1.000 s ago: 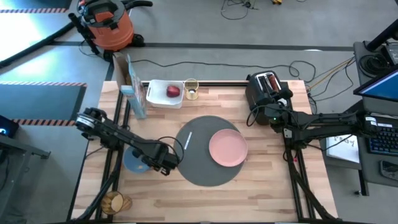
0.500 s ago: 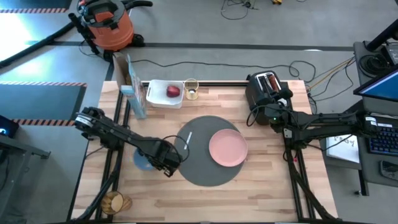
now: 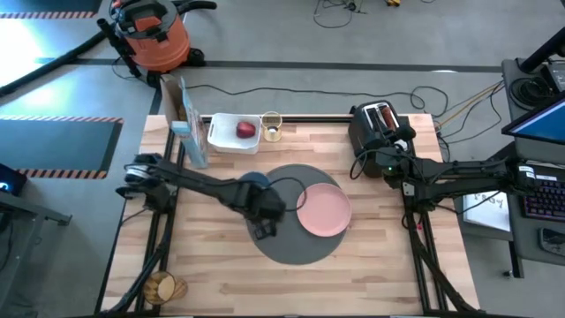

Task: Arrange a breakfast setting
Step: Put the blue bowl beside the pink plate on the gray mat

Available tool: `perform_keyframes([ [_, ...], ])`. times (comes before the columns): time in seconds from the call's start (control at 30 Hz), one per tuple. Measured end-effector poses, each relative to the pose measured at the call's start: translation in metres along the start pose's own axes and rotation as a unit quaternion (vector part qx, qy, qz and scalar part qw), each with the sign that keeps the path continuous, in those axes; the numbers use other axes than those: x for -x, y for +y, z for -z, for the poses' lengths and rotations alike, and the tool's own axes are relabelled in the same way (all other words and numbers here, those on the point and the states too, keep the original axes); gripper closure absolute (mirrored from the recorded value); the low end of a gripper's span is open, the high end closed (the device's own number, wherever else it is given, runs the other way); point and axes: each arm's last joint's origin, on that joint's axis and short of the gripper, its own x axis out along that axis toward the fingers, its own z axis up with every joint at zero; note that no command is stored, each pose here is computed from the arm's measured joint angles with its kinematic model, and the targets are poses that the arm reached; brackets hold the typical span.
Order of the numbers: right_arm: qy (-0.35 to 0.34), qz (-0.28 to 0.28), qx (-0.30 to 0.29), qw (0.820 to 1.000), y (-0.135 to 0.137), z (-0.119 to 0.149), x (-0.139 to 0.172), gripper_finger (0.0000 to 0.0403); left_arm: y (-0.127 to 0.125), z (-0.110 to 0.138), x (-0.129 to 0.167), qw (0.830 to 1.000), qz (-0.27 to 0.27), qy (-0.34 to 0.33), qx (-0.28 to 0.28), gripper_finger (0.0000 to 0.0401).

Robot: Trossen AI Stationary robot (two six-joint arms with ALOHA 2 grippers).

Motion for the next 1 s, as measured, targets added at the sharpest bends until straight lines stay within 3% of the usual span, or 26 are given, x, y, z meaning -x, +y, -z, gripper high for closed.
perform_keyframes([
  [0.27,0.000,0.000,0.000,1.000,0.000,0.000,0.000,0.0310,-0.020,-0.036,-0.022,0.994,0.005,0.029,-0.103,0.0401],
  [0.47,0.000,0.000,0.000,1.000,0.000,0.000,0.000,0.0310,-0.036,-0.053,-0.026,0.985,0.040,0.037,-0.161,0.0401],
  [0.6,0.000,0.000,0.000,1.000,0.000,0.000,0.000,0.0310,-0.041,-0.050,-0.037,0.984,0.030,0.070,-0.160,0.0401],
  [1.0,0.000,0.000,0.000,1.000,0.000,0.000,0.000,0.0310,-0.044,-0.045,-0.041,0.987,0.052,0.088,-0.121,0.0399],
])
